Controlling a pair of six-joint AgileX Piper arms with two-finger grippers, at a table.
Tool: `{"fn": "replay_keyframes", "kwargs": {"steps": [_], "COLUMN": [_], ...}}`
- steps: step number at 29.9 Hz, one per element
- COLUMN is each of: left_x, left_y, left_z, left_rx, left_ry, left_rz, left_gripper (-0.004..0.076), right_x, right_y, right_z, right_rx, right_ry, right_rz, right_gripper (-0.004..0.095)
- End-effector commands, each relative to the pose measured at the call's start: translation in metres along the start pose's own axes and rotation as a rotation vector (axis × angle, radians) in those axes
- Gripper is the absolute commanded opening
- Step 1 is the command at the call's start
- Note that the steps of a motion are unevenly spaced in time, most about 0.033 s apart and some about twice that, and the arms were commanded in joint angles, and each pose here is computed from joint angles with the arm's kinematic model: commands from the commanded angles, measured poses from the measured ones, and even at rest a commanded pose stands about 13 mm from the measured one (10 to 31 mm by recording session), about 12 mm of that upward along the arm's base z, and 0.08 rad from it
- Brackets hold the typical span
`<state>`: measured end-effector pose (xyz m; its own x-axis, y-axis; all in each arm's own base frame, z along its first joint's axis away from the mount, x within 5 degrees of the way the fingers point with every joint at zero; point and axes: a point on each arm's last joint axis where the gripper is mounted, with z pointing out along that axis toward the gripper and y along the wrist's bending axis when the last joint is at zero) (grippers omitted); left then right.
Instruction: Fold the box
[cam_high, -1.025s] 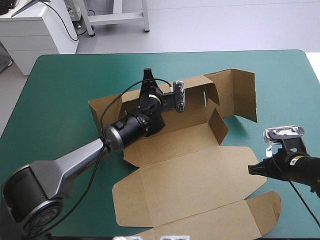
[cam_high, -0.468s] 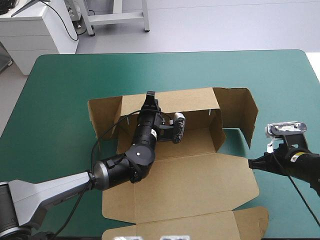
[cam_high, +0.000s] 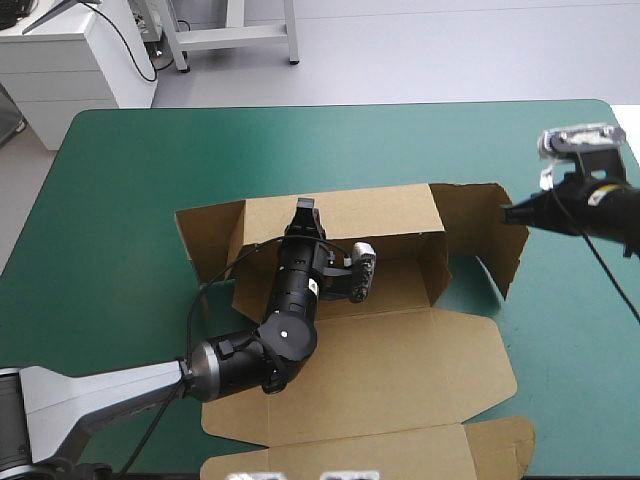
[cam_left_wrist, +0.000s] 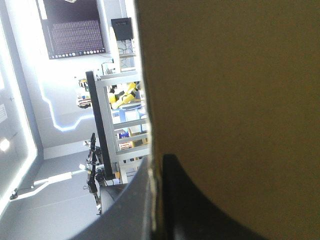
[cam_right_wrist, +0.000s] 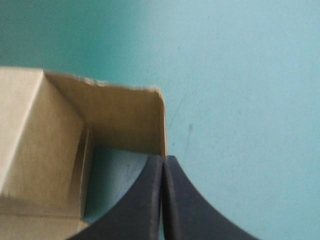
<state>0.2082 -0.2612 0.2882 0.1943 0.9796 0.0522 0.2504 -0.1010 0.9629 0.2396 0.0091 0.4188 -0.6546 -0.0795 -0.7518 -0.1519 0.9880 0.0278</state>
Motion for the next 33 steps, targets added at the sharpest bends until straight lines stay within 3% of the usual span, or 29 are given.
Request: {"fn": "replay_keyframes", "kwargs": {"steps": [1,8,15,18,26,33], "left_x": [-0.006,-0.006,-0.007,-0.006,-0.005,-0.005], "left_y": [0.018,0.018,0.018,0.017,0.014,0.014], "left_z": [-0.015,-0.015,-0.015,-0.015,-0.015,-0.015], "left_rx": [-0.075,-0.081,-0.080,-0.067,-0.033,-0.035], "left_ry": [-0.060,-0.064,-0.068,-0.064,-0.053,-0.054], "left_rz": [-0.002,0.003,0.004,-0.007,-0.035,-0.034], "left_gripper": [-0.0008,-0.0008,-0.0008,-0.0008,-0.0008,-0.0008], "right_x": [-0.044,-0.084,-0.074,-0.063,-0.031,0.004], "right_y": [-0.004,-0.008,-0.002,0.001,0.006,0.013], "right_z": [0.003,0.053,0.109,0.115,0.106,0.080], "right_rx": [0.001,-0.032,-0.109,-0.159,-0.208,-0.211], "right_ry": [-0.078,0.002,0.197,0.294,0.364,0.262], "right_rz": [-0.016,-0.040,-0.035,-0.069,-0.069,-0.057], "right_gripper": [-0.0005,-0.0005,-0.0006,-0.0006,-0.0006,-0.0006]}}
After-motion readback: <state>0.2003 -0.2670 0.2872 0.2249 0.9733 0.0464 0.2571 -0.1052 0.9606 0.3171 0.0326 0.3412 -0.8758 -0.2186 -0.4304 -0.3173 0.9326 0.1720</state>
